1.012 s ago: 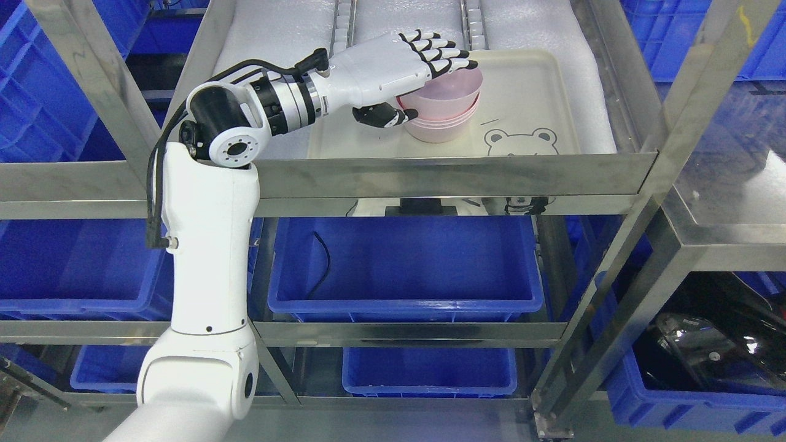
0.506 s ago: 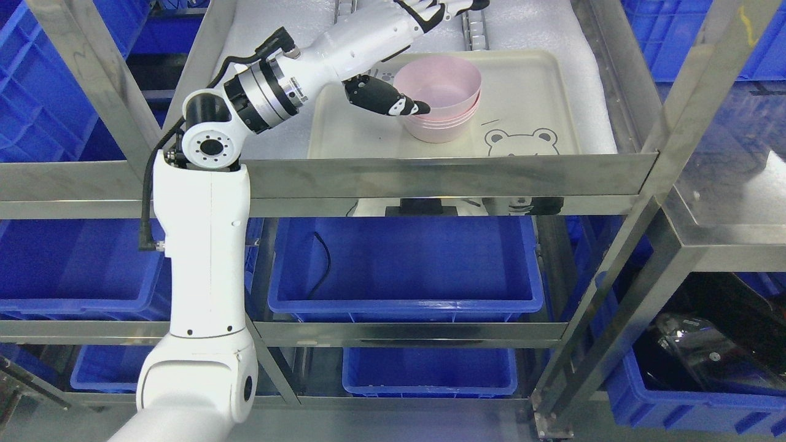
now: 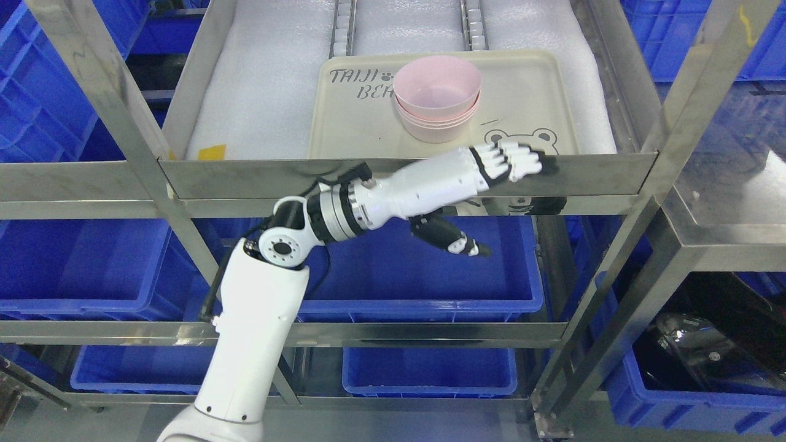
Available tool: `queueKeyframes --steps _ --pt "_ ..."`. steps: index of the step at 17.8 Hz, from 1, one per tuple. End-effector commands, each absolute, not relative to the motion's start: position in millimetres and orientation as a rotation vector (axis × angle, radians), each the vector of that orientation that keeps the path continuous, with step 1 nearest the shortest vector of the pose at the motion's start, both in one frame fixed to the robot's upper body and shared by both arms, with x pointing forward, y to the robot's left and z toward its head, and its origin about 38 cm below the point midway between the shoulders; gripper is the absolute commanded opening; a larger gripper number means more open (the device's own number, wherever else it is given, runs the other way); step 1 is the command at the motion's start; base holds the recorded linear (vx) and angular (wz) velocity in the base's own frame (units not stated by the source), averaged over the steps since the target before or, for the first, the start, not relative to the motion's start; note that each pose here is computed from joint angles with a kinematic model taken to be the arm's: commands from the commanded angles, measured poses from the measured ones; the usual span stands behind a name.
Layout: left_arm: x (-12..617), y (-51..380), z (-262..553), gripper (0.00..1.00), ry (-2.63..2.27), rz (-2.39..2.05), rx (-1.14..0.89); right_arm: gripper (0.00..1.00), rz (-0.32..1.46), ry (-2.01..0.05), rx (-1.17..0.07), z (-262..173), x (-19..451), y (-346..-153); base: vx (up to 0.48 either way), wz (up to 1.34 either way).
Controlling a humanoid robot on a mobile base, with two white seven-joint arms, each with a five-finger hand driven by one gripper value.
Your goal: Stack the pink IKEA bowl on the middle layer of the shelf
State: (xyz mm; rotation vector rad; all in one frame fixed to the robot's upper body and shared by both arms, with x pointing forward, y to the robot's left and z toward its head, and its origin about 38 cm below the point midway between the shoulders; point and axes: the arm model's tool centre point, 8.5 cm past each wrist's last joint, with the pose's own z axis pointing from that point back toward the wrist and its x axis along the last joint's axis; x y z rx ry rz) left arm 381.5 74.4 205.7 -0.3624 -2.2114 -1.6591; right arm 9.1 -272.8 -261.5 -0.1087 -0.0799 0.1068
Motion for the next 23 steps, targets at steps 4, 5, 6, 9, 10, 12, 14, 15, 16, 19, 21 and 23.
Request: queueKeyframes --steps 4,5,6,9,10,12,14,15,16,19,21,23 --pt "272.8 64.5 69.0 1.00 -1.915 -1.456 -0.702 1.00 0.108 -0.073 -0.125 -260.7 0.3 -283.8 0.000 0.00" --pt "257.5 71.7 47.9 1.00 -1.855 -1.397 -0.716 1.00 0.108 -0.073 -0.125 -260.7 0.3 -283.8 0.000 0.00" --pt "243.7 77.3 27.1 1.00 -1.797 -1.331 -0.728 1.00 0.108 -0.073 -0.125 -260.7 0.3 -283.8 0.000 0.00" --pt "251.6 116.1 -9.3 1.00 -1.779 -0.951 -0.536 1.00 0.108 -0.073 -0.125 -260.7 0.3 -283.8 0.000 0.00" --pt "256.6 126.4 -11.6 1.00 -1.795 -0.859 -0.474 1.00 0.108 -0.073 -0.125 -260.7 0.3 -283.8 0.000 0.00" --pt "264.7 143.5 -9.8 1.00 -1.828 -0.651 -0.373 1.00 0.108 -0.073 -0.125 -260.7 0.3 -283.8 0.000 0.00" --pt "276.9 161.9 -7.8 1.00 -1.809 -0.488 -0.265 1.00 0.108 -0.073 -0.125 -260.7 0.3 -283.8 0.000 0.00" --pt "281.9 169.7 -5.2 0.98 -1.801 -0.435 -0.220 1.00 0.108 -0.073 -0.125 -260.7 0.3 -283.8 0.000 0.00" --pt "287.6 177.5 -4.1 0.98 -1.771 -0.378 -0.184 1.00 0.108 -0.073 -0.125 -260.7 0.3 -283.8 0.000 0.00" --pt "297.9 189.6 1.7 1.00 -1.697 -0.266 -0.170 1.00 0.108 -0.073 -0.125 -260.7 0.3 -283.8 0.000 0.00" --pt "302.2 197.5 9.6 1.00 -1.704 -0.234 -0.145 1.00 0.108 -0.073 -0.125 -260.7 0.3 -283.8 0.000 0.00" --pt "305.2 198.0 20.3 1.00 -1.727 -0.217 -0.131 1.00 0.108 -0.073 -0.125 -260.7 0.3 -283.8 0.000 0.00"
